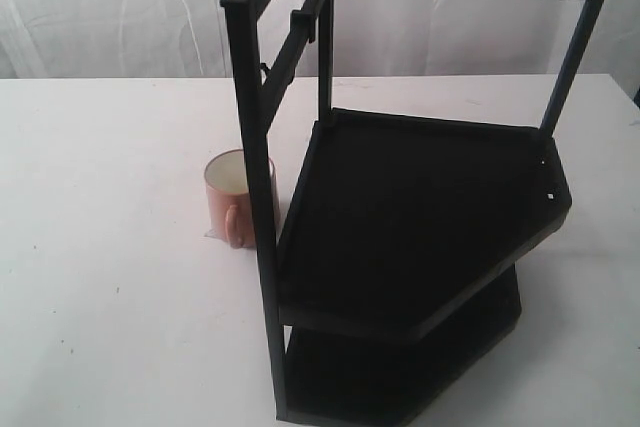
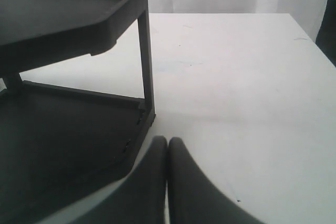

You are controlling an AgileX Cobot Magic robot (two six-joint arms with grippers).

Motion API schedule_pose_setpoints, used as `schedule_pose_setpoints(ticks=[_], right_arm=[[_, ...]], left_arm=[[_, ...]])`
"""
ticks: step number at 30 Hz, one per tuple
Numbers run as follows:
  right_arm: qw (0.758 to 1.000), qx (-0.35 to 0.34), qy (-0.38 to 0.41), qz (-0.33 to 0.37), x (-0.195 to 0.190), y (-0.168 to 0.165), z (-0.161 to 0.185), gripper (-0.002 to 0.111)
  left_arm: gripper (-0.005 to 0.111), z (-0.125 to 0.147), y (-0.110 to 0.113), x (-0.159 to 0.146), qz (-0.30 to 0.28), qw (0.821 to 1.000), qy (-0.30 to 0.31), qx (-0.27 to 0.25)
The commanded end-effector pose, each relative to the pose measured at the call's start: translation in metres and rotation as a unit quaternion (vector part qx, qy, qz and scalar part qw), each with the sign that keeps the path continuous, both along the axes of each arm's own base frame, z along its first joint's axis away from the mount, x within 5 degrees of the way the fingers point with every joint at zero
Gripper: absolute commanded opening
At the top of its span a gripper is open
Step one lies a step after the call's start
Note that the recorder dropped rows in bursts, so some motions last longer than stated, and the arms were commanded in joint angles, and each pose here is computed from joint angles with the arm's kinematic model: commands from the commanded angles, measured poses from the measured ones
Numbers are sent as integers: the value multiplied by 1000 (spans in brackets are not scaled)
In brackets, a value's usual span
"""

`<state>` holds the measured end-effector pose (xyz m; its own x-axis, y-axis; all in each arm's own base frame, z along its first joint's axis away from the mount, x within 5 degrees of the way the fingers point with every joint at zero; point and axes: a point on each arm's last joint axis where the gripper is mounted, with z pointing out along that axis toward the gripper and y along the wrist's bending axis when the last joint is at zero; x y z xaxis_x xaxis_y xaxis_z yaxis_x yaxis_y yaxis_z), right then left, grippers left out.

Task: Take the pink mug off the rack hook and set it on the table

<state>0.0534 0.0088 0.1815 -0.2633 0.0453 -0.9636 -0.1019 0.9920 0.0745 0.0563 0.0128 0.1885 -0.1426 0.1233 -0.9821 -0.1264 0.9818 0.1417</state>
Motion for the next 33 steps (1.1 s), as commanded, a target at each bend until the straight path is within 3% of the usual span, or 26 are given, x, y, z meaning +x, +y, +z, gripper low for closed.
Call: schedule_pose_setpoints(ticks=[1, 4, 9, 14, 17, 20, 33], right_arm=[[1000, 0, -8, 0, 0, 0, 2, 0], [1000, 0, -8, 0, 0, 0, 2, 0], [1000, 0, -8, 0, 0, 0, 2, 0], [1000, 0, -8, 0, 0, 0, 2, 0], [1000, 0, -8, 0, 0, 0, 2, 0], [1000, 0, -8, 0, 0, 0, 2, 0], [1000, 0, -8, 0, 0, 0, 2, 0]], left_arm=[[0, -12, 3, -3, 30, 996, 47, -66], [0, -20, 2, -5, 42, 987, 82, -134], [0, -19, 0, -4, 32, 986, 79, -143], [0, -8, -6, -1, -16, 995, 27, -90], [0, -15, -14, -2, -72, 994, 73, -30], [0, -26, -21, -7, -122, 982, 144, 22], [0, -21, -19, -4, -112, 987, 112, 28]])
